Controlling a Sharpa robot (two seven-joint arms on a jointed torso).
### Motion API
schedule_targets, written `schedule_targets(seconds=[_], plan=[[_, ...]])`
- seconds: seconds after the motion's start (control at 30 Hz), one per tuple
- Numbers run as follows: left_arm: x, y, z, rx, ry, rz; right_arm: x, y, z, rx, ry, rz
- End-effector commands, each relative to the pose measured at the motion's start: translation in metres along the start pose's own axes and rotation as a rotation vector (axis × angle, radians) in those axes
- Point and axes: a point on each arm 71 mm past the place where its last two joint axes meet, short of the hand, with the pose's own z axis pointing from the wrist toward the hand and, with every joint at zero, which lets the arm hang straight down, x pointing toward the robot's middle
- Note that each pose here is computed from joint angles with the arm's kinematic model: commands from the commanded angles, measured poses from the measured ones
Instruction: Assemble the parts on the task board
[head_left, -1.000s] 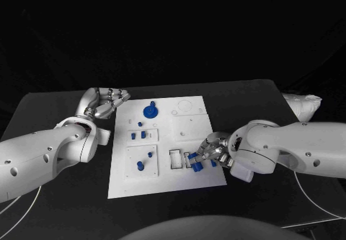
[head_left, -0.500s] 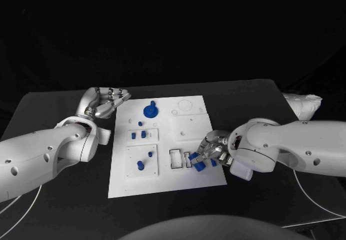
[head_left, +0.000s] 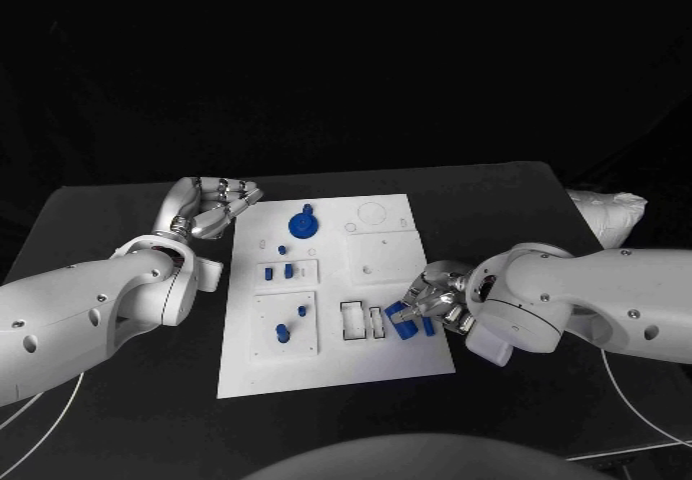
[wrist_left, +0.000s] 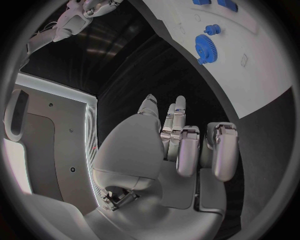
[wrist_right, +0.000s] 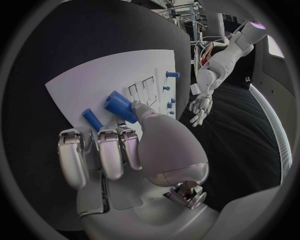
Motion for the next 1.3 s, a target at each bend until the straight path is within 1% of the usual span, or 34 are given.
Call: schedule_targets(seconds=[0.03, 0.2, 0.33, 0.57, 0.77, 0.9, 0.93, 1.1, 1.3], plan=[[0.0021, -0.0020, 0.0003, 0.016, 0.016, -0.007, -0.001, -0.002, -0.002, -0.008, -0.019, 0.080], [0.0030, -0.0021, 0.0006, 0.016, 0.018, -0.008, -0.005, 0.001, -0.007, -0.029, -0.024, 0.115], [0.0034, -0.0021, 0.0009, 0.016, 0.019, -0.009, -0.006, 0.004, -0.008, -0.041, -0.013, 0.137], [0.0038, -0.0021, 0.0012, 0.015, 0.020, -0.009, 0.000, 0.011, -0.008, -0.053, 0.047, 0.186], [0.0038, -0.0020, 0.0013, 0.015, 0.020, -0.009, 0.005, 0.017, -0.007, -0.068, 0.079, 0.212], [0.0040, -0.0019, 0.0016, 0.015, 0.021, -0.009, 0.009, 0.020, -0.006, -0.066, 0.113, 0.229], [0.0040, -0.0019, 0.0017, 0.015, 0.021, -0.009, 0.011, 0.021, -0.005, -0.063, 0.127, 0.233], [0.0045, -0.0019, 0.0021, 0.015, 0.022, -0.009, 0.016, 0.027, -0.001, -0.059, 0.159, 0.232], [0.0050, -0.0021, 0.0021, 0.015, 0.024, -0.010, 0.019, 0.032, 0.006, -0.045, 0.182, 0.221]])
